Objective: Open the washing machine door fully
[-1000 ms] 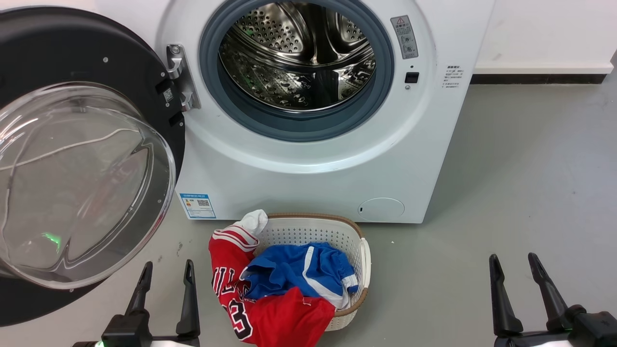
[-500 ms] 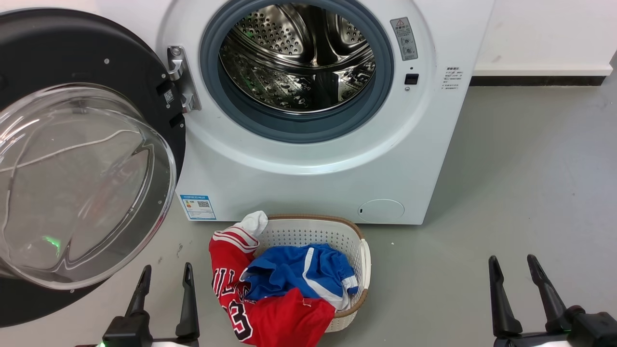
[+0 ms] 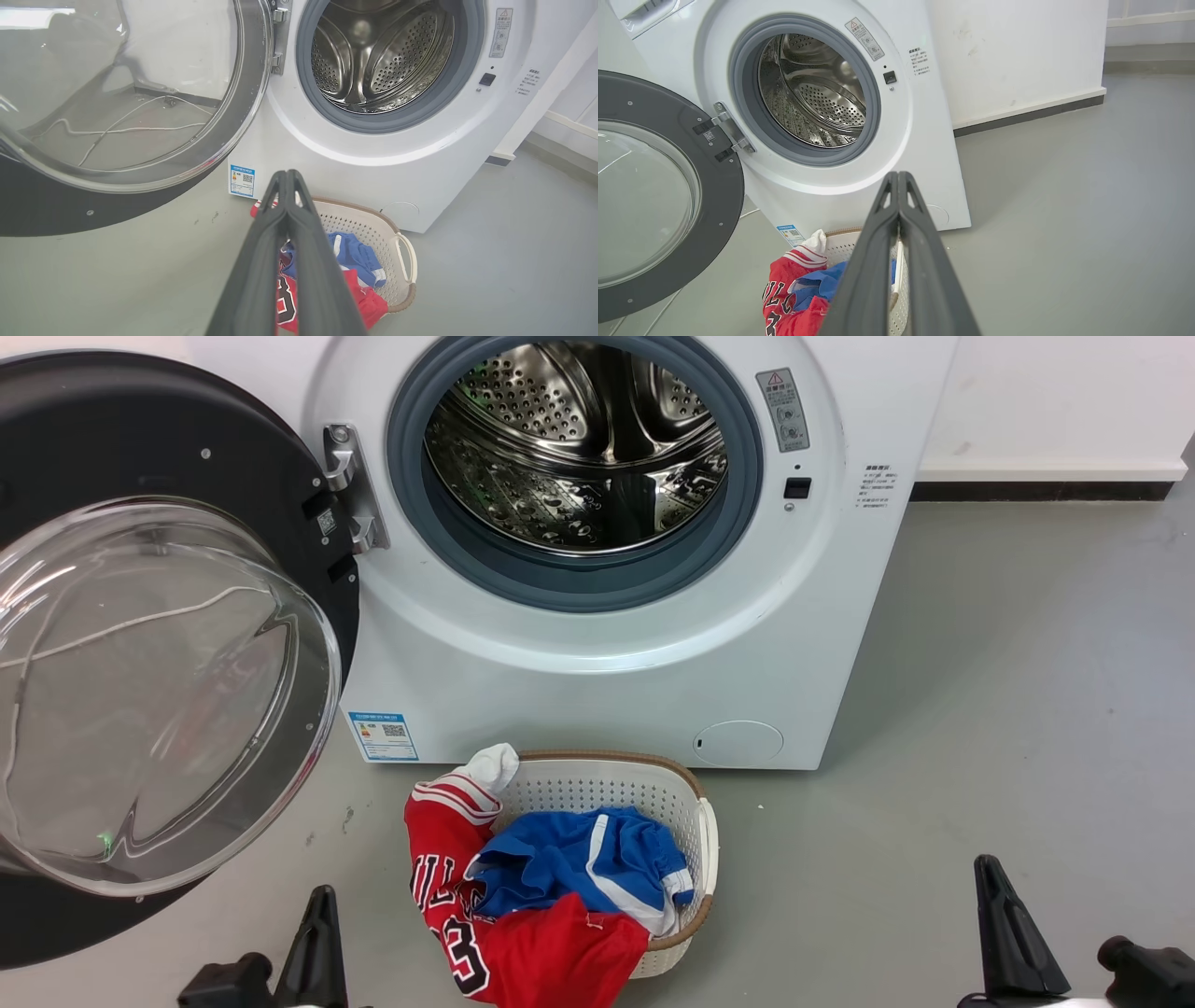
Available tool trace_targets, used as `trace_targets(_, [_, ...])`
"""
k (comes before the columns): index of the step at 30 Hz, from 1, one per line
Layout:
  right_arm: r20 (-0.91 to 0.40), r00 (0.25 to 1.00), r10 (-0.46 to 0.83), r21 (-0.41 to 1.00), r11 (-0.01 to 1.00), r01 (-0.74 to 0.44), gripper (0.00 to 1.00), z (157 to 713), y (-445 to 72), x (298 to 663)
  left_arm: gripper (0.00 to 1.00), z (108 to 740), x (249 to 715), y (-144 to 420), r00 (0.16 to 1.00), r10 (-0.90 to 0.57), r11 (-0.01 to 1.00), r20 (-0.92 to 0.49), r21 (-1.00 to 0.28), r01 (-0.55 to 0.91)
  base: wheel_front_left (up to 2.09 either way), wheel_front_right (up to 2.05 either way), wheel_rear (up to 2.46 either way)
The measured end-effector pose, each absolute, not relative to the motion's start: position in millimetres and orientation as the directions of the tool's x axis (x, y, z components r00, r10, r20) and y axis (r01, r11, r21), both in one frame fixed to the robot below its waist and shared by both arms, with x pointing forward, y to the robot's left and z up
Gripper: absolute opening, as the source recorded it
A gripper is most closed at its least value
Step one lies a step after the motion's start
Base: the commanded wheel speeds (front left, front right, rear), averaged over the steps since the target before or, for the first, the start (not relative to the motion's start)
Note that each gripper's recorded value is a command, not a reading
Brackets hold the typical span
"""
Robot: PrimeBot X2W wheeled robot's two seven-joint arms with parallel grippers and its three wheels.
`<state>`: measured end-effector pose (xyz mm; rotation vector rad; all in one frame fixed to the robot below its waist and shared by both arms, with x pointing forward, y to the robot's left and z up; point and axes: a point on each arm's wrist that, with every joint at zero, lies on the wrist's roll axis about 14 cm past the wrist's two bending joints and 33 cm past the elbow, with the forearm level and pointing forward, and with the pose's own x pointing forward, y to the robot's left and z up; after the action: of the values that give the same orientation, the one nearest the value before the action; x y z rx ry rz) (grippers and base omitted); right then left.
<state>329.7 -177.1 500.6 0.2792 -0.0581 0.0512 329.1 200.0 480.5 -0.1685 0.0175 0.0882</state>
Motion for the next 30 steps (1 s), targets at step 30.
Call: trace_targets(30, [-0.001,1.000,-0.019,0.685,0.728,0.014,0.00,494,-191,349,0.00,479,349,206,0.991,0.099,0.766,-0.091,-0.628,-0.134,0.00,0.00,0.00])
